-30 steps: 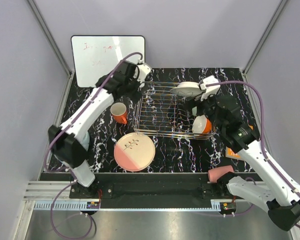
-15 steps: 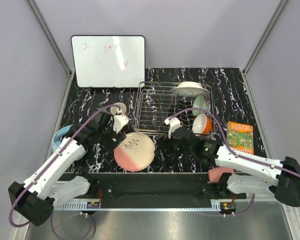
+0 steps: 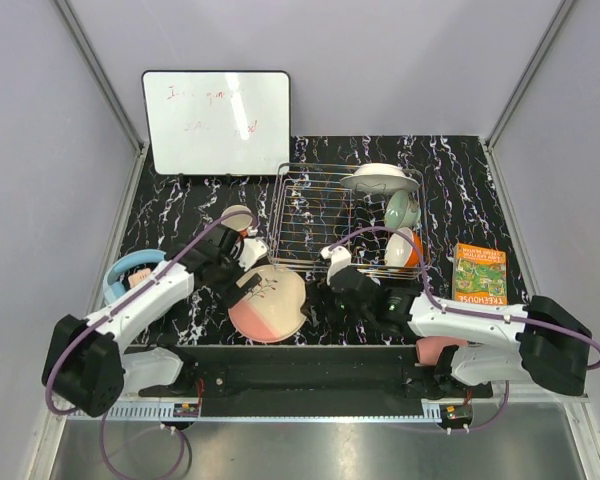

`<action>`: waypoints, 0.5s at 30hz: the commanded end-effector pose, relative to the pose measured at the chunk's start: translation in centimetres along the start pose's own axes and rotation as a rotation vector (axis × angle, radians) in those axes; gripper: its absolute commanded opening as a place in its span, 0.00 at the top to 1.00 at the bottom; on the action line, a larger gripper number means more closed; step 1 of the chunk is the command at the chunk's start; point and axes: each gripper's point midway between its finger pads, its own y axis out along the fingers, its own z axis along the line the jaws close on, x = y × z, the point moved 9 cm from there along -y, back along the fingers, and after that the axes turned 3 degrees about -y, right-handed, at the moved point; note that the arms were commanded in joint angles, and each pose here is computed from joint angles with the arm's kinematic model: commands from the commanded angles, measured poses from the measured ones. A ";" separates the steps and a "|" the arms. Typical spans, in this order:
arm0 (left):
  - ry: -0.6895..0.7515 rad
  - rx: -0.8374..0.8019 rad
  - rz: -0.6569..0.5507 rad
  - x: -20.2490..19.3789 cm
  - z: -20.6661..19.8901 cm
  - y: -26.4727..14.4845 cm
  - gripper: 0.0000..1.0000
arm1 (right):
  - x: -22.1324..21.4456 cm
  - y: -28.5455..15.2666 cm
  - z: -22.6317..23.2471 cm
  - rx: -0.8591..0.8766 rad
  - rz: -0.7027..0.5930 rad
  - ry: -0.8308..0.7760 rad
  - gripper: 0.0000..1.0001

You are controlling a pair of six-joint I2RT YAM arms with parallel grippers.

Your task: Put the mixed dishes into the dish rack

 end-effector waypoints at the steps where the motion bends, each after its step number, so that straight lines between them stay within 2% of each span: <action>1: 0.013 -0.015 -0.074 1.3 1.0 1.9 0.04 | 0.3 0.7 0.9 0.006 -0.072 0.021 0.19; 10: 0.023 -0.071 -0.061 2.2 1.6 4.8 0.06 | -1.3 1.4 0.8 0.010 -0.072 0.019 0.19; 15: 0.040 -0.139 -0.044 2.4 1.3 5.9 0.15 | -2.4 2.1 0.6 -0.005 -0.048 0.031 0.19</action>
